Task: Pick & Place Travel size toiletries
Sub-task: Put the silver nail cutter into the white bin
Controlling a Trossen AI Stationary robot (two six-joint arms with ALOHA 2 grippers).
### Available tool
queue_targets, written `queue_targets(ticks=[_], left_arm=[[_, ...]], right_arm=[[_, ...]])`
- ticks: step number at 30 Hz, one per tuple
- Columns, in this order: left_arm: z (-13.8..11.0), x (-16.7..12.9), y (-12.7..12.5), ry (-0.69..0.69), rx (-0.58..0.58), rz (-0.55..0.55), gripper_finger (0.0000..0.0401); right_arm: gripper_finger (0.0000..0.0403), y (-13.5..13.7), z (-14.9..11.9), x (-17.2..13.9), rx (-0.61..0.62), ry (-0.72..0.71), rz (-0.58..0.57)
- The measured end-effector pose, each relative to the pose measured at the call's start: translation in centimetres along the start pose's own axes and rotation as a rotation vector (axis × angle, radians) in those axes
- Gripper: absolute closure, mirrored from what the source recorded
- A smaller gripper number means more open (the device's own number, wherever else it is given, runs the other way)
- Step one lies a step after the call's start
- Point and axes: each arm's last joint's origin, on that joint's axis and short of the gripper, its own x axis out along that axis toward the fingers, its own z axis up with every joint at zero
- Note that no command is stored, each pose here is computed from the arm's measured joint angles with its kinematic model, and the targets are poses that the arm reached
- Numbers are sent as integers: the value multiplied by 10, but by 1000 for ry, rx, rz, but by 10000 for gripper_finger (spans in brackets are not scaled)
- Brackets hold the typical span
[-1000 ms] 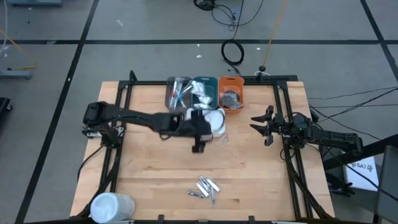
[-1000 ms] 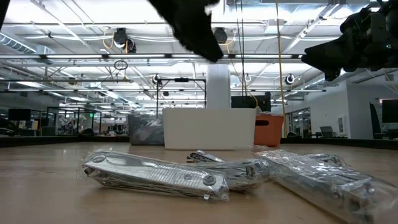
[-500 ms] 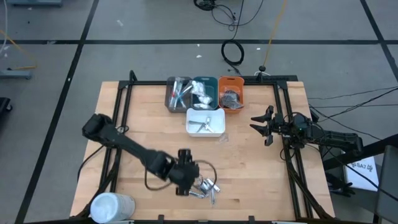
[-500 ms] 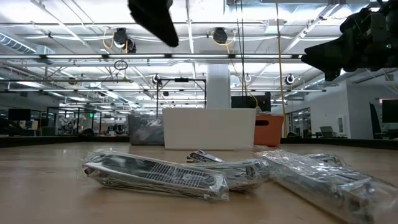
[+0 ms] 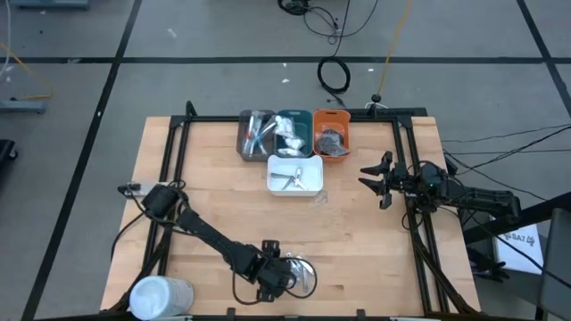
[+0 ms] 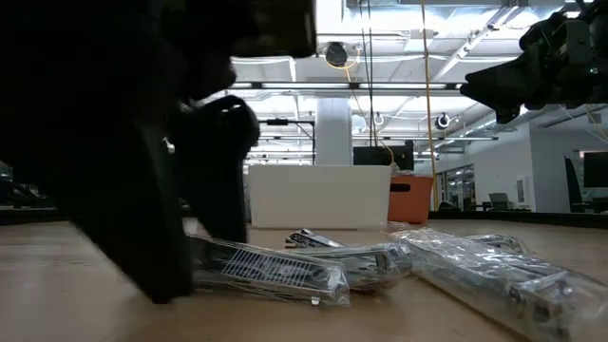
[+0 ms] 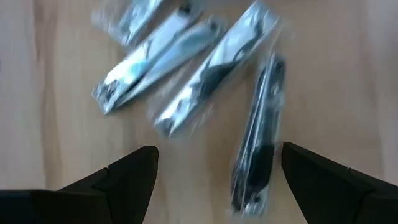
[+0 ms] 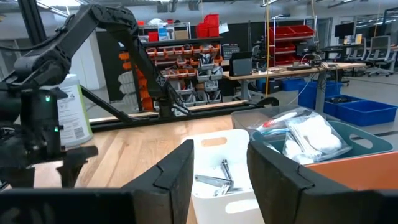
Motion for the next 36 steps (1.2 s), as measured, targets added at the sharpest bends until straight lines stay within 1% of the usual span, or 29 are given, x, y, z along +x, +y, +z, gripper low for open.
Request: queue_targets(ticks=[3,10,13,15,19,25,28,30,36], left_arm=[[0,6,-1,3,-13,-8,66],[-2,8,-2,35,-23,-48,66],[-3,8,-3,50,-18,-70,78],[-3,8,-3,55,-19,-82,99],[-3,8,-4,61,-26,-100,161],[-3,9,-3,66,-115,-84,248],[-4,9,-3,68,-153,-80,276],[-4,9,-4,80,-149,-100,290],[-2,7,0,84,-140,-110,336]], right_arm=[[261,0,0,0,0,0,0],[261,0,0,0,0,0,0],[261,0,0,0,0,0,0],[261,0,0,0,0,0,0],[261,0,0,0,0,-1,0],[261,0,0,0,0,0,0],[261,0,0,0,0,0,0],[261,0,0,0,0,-1,0],[261,0,0,0,0,-1,0]])
